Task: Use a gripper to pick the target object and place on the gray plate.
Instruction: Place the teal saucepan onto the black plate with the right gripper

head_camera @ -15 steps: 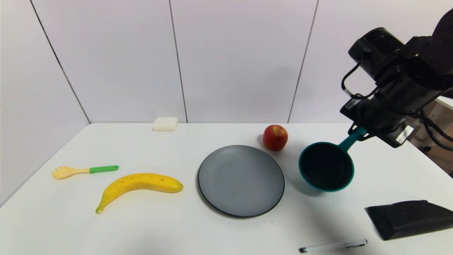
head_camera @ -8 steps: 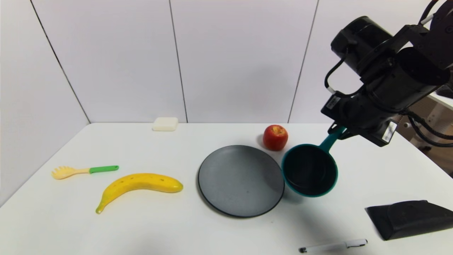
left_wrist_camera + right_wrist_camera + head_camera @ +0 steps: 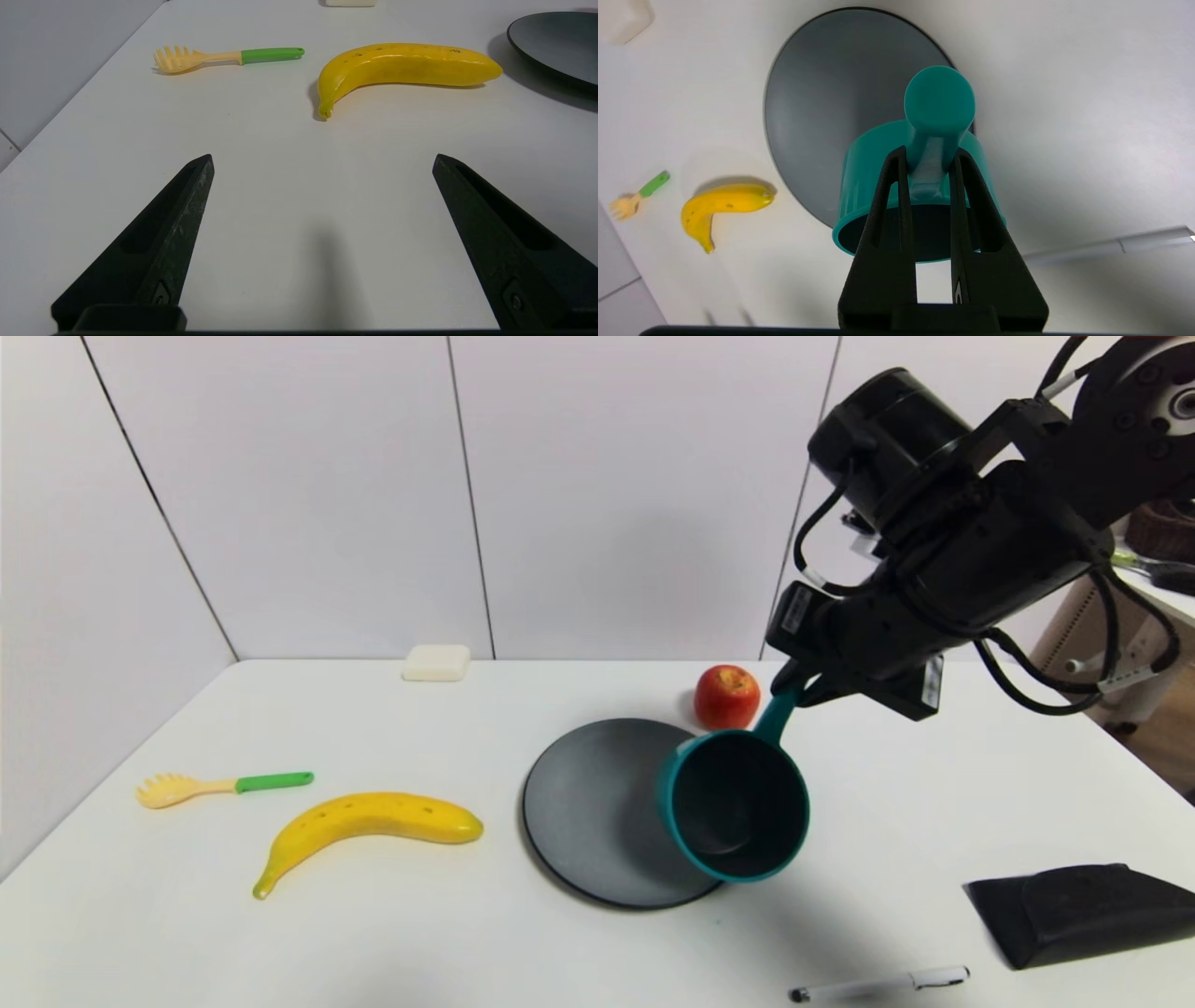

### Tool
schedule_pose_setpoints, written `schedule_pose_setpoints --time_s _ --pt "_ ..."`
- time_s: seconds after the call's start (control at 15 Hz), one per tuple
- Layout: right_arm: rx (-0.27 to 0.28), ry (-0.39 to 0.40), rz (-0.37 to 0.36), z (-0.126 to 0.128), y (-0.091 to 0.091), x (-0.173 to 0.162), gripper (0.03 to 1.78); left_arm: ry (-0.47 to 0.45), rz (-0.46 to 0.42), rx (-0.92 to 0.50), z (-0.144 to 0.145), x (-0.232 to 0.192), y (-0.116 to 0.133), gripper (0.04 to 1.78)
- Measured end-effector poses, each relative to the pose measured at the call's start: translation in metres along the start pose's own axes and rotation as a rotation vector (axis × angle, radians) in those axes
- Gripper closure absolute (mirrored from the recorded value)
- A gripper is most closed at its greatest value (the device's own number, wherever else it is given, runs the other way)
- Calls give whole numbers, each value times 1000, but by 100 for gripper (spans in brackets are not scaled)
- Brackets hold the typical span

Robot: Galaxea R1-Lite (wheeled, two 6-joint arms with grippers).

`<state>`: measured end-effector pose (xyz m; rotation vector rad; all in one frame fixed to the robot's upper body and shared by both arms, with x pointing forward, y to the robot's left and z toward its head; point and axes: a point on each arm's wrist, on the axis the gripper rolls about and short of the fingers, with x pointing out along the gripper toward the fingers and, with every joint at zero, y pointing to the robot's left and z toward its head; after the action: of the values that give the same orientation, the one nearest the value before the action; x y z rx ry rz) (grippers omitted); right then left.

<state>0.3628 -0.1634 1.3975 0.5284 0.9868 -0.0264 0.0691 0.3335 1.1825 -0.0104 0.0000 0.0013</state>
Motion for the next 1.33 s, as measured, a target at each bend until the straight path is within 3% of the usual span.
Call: schedule_pose_setpoints --time_s 0.2,0.53,0.8,1.0,1.33 --pt "-44 -23 67 -2 11 2 157 0 0 0 0 0 0 13" --pt "-93 -1 115 -13 28 17 157 0 0 0 0 0 0 13" --pt "-93 -16 242 -11 46 33 157 0 0 0 0 0 0 13" --pt "-114 -8 227 -13 48 44 157 0 1 0 0 0 0 13" --pt "-103 1 178 -9 44 61 157 0 0 0 0 0 0 13"
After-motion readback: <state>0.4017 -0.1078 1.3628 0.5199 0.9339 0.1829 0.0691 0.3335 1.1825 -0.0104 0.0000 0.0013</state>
